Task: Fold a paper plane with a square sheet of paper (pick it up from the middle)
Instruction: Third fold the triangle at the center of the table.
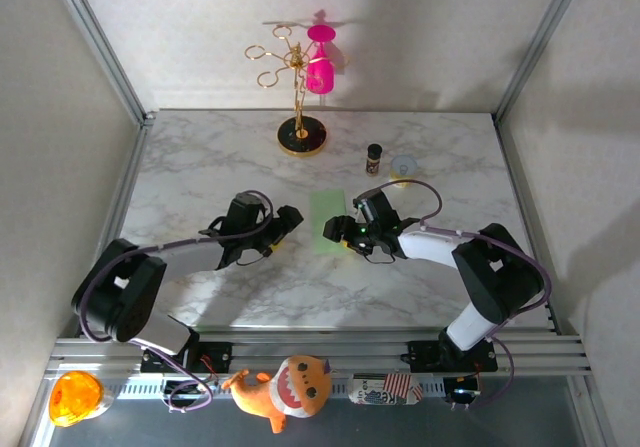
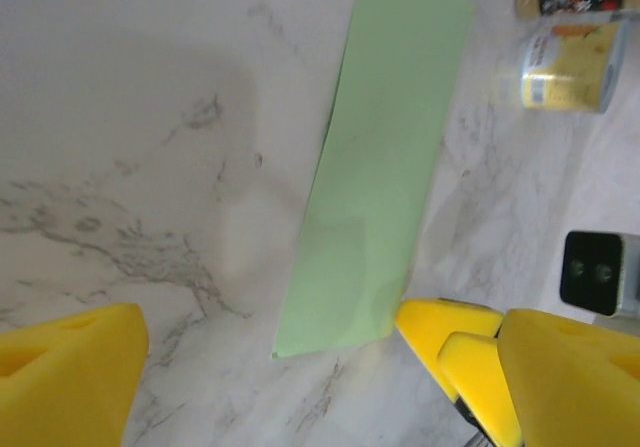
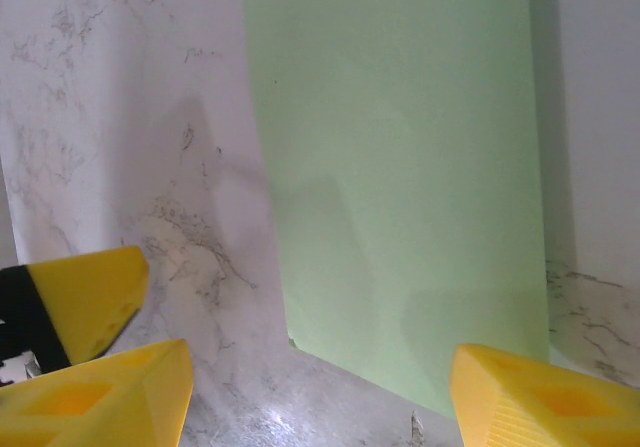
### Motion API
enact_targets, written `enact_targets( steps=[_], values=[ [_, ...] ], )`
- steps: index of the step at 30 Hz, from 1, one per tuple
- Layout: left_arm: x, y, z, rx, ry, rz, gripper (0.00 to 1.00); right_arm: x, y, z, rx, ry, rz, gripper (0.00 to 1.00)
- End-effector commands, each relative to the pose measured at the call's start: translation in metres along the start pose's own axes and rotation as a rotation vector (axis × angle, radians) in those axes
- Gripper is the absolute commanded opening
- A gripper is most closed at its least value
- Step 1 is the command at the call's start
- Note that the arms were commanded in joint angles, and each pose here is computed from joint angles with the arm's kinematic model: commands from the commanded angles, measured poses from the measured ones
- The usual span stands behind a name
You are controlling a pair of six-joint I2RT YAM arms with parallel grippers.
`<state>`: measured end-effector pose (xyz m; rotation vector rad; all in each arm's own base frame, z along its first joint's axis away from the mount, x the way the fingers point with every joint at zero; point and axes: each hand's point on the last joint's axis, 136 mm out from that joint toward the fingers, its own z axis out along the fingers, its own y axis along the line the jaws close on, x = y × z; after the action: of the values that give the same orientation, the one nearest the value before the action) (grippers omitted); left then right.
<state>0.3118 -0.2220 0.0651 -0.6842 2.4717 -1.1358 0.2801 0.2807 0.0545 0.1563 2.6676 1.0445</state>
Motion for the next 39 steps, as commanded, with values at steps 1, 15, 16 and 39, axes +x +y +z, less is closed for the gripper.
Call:
enact_targets(
  steps=[1, 15, 16, 39],
  values=[
    [0.012, -0.014, 0.007, 0.047, 0.049, -0.024, 0.86, -0.01, 0.007, 0.001, -0.002, -0.032, -0.017, 0.69],
    [0.044, -0.025, 0.029, 0.073, 0.137, -0.027, 0.74, -0.034, -0.004, 0.017, 0.085, -0.061, -0.058, 0.69],
    [0.046, -0.026, 0.03, 0.074, 0.142, -0.028, 0.73, -0.033, -0.007, 0.019, 0.095, -0.055, -0.054, 0.68],
    [0.056, -0.02, 0.052, 0.041, 0.188, -0.032, 0.45, -0.015, -0.043, 0.025, 0.181, -0.003, 0.026, 0.63]
  ],
)
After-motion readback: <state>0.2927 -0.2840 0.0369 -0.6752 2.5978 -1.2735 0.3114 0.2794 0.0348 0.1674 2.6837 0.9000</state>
